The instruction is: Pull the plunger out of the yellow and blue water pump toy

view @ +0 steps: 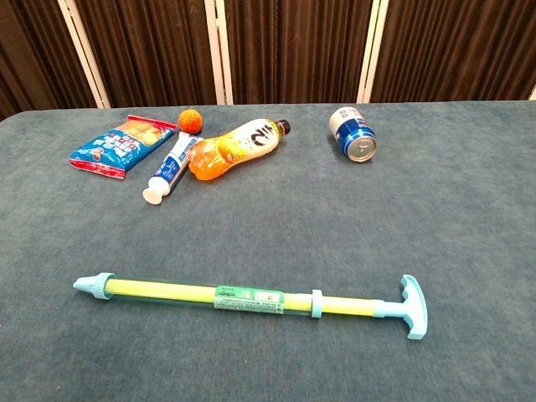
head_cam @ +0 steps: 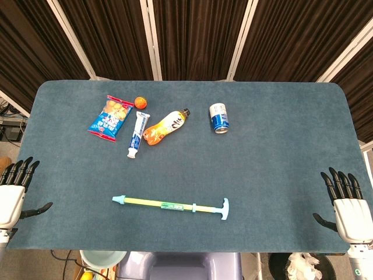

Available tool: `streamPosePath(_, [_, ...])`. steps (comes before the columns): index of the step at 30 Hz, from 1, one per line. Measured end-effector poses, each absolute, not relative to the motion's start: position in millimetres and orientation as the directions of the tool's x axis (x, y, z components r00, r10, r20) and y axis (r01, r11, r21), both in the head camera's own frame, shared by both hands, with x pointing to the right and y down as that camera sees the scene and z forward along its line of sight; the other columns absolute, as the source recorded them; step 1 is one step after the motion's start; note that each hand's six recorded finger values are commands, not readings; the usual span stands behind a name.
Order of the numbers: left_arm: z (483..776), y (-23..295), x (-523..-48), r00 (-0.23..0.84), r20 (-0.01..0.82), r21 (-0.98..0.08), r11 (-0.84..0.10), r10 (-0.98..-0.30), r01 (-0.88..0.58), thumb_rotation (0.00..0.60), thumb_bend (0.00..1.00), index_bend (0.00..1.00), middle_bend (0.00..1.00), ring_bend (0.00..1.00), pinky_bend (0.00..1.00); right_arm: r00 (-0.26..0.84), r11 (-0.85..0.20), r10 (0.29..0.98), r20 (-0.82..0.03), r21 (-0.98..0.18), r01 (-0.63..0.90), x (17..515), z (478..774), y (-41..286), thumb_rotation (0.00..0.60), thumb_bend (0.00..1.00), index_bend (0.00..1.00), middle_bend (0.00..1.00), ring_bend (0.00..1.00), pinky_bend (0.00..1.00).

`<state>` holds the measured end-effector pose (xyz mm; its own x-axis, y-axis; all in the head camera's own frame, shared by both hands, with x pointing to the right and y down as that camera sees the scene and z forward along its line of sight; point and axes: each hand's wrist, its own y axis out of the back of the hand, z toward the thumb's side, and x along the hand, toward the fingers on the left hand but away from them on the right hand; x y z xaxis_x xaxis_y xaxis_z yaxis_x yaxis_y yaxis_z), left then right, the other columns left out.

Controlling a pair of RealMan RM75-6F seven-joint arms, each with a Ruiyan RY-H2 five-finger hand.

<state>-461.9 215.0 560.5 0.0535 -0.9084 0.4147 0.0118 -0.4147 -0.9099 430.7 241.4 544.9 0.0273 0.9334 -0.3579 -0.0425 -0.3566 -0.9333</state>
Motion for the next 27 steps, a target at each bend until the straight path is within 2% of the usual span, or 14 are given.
streamPosePath(15, [561.5,213.6,-460.5,0.057,0.41,-0.912,-0.41,-0.91,0.011,0.6,0.0,0.0,0.0,0.0,0.07,0.024,-0.368,0.929,-0.369,-0.93,-0.018,429.4,543.6,242.5,0.6,0.13,0.08,0.0,0.0,0.0])
streamPosePath(27, [561.5,213.8,-458.6,0.063,0.412,-0.911,-0.413,-0.909,0.006,0.6,0.0,0.0,0.0,0.0,0.07,0.051,-0.386,0.922,-0.385,-0.922,0.022,420.4,549.4,238.8,0.6,0.13,0.23,0.0,0.0,0.0])
